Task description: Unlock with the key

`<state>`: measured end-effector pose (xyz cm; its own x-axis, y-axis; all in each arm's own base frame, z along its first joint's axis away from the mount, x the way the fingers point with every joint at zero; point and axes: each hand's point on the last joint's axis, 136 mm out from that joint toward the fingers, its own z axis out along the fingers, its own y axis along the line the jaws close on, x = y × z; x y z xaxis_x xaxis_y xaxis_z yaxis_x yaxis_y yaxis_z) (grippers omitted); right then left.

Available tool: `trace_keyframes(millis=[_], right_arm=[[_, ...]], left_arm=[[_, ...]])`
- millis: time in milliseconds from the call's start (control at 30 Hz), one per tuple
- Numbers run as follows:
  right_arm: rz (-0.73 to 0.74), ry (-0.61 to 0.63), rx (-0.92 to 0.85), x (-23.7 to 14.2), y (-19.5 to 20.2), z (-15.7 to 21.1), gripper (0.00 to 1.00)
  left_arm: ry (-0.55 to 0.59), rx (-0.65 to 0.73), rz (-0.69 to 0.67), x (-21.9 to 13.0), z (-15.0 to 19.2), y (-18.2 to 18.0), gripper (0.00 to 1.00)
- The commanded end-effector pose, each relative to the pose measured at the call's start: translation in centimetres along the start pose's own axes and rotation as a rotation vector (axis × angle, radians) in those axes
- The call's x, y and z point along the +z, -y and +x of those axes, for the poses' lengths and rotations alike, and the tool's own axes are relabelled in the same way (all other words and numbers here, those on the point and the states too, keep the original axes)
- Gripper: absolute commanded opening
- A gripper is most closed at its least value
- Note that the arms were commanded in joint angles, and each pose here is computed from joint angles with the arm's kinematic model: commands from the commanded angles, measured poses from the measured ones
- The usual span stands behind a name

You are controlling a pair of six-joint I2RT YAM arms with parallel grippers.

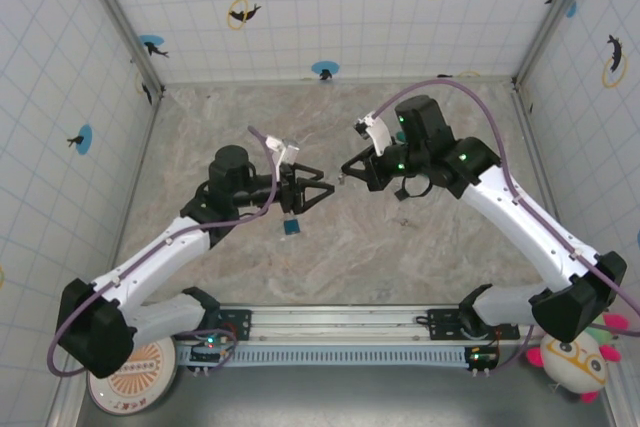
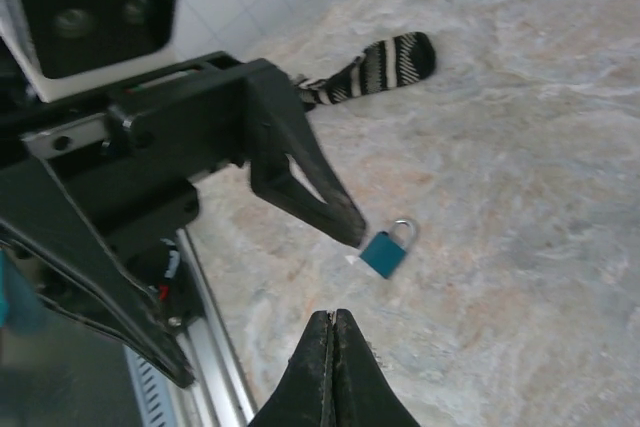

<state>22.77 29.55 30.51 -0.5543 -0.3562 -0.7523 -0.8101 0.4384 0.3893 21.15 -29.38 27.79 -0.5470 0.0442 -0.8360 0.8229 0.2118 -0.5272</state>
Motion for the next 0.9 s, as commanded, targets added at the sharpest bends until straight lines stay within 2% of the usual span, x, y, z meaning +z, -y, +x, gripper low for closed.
trace_keyframes(millis=[0, 100, 233, 567, 867], right_arm=[[-0.088, 0.057, -0.030, -0.9, -2.2, -2.0, 0.00], [-0.106, 0.056, -0.030, -0.8, -2.7, -2.1, 0.00], [-0.104, 0.057, -0.025, -0.7, -2.7, -2.1, 0.00], [-0.082, 0.071, -0.019, -0.9, -2.1, -2.4, 0.00], [-0.033, 0.040, -0.008, -0.8, -1.1, -1.8, 0.00]], left_arm=[[0.017, 0.086, 0.066, 0.8, -1.6, 2.0, 0.78], [0.019, 0.093, 0.083, 1.4, -1.8, 2.5, 0.77], [0.007, 0.078, 0.114, 1.9, -2.1, 3.1, 0.70], [-0.019, 0.056, 0.120, 1.9, -1.2, 3.2, 0.37], [-0.046, 0.054, 0.062, 1.2, -0.6, 2.8, 0.28]])
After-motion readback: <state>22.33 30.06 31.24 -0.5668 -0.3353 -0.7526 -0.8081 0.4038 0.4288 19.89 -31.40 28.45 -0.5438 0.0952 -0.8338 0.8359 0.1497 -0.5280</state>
